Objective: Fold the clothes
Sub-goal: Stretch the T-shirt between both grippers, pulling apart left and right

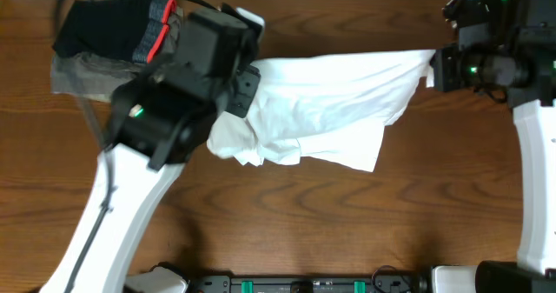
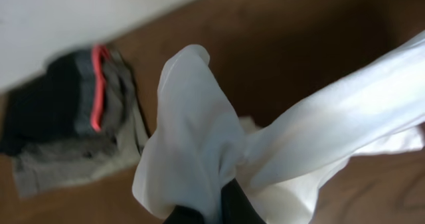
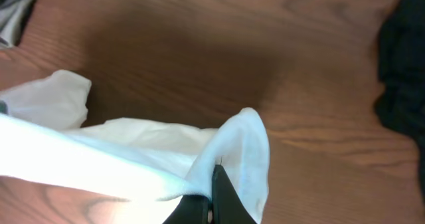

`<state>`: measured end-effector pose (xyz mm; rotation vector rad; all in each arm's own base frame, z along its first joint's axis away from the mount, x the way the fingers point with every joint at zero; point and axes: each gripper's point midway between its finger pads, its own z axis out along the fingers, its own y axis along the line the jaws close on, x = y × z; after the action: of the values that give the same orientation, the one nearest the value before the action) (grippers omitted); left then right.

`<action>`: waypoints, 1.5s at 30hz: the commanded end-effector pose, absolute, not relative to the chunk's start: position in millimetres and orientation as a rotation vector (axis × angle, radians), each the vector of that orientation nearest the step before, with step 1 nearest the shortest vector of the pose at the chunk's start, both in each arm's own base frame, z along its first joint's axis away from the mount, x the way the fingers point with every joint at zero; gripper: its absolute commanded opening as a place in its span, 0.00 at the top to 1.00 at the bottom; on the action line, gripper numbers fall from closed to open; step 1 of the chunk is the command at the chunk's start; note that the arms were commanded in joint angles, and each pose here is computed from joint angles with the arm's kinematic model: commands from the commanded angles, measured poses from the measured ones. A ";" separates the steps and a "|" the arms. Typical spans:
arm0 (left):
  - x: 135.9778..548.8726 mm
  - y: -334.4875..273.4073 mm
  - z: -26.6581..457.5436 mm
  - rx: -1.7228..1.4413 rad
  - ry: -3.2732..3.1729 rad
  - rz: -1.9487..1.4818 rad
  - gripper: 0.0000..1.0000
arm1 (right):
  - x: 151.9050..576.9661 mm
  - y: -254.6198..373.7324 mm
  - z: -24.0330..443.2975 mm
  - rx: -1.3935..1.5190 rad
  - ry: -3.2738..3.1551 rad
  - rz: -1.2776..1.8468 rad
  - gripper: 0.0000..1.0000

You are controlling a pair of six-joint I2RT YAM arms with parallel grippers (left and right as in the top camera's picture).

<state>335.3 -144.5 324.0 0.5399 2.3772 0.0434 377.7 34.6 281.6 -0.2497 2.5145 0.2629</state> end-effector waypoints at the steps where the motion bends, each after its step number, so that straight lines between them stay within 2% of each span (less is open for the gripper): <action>1: 343.7 -145.8 277.7 0.565 2.508 0.102 0.94 | 379.7 24.2 244.8 -0.122 2.604 0.285 0.99; 7: 344.3 -140.2 201.1 0.635 2.721 0.205 0.94 | 379.6 7.7 189.2 0.022 2.672 0.301 0.99; 12: 337.1 -120.4 147.0 0.643 2.888 0.285 0.94 | 374.5 -6.2 161.0 0.107 2.703 0.290 0.99; 16: 334.0 -101.3 122.2 0.602 2.969 0.320 0.94 | 373.0 -15.2 152.8 0.151 2.709 0.281 0.99; 21: 339.7 -75.3 120.8 0.493 2.996 0.331 0.93 | 375.8 -24.2 153.3 0.184 2.693 0.272 0.99; 25: 343.7 -53.2 122.3 0.397 3.012 0.338 0.85 | 375.5 -33.6 152.3 0.225 2.695 0.224 0.99; 28: 347.0 -44.6 123.4 0.348 3.010 0.336 0.83 | 375.5 -34.6 152.2 0.227 2.695 0.215 0.99; 33: 359.5 -44.4 128.6 0.316 2.954 0.315 0.62 | 377.9 -35.0 153.3 0.234 2.684 0.216 0.99; 39: 382.3 -70.5 131.3 0.322 2.863 0.116 0.44 | 378.1 -35.1 153.3 0.234 2.684 0.215 0.99; 45: 398.1 -84.2 128.2 0.349 2.813 0.012 0.39 | 379.6 -35.3 154.0 0.231 2.677 0.214 0.99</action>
<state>398.7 -77.6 125.9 0.3287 2.8191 0.0778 377.9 -31.3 153.6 0.2006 2.6830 0.2284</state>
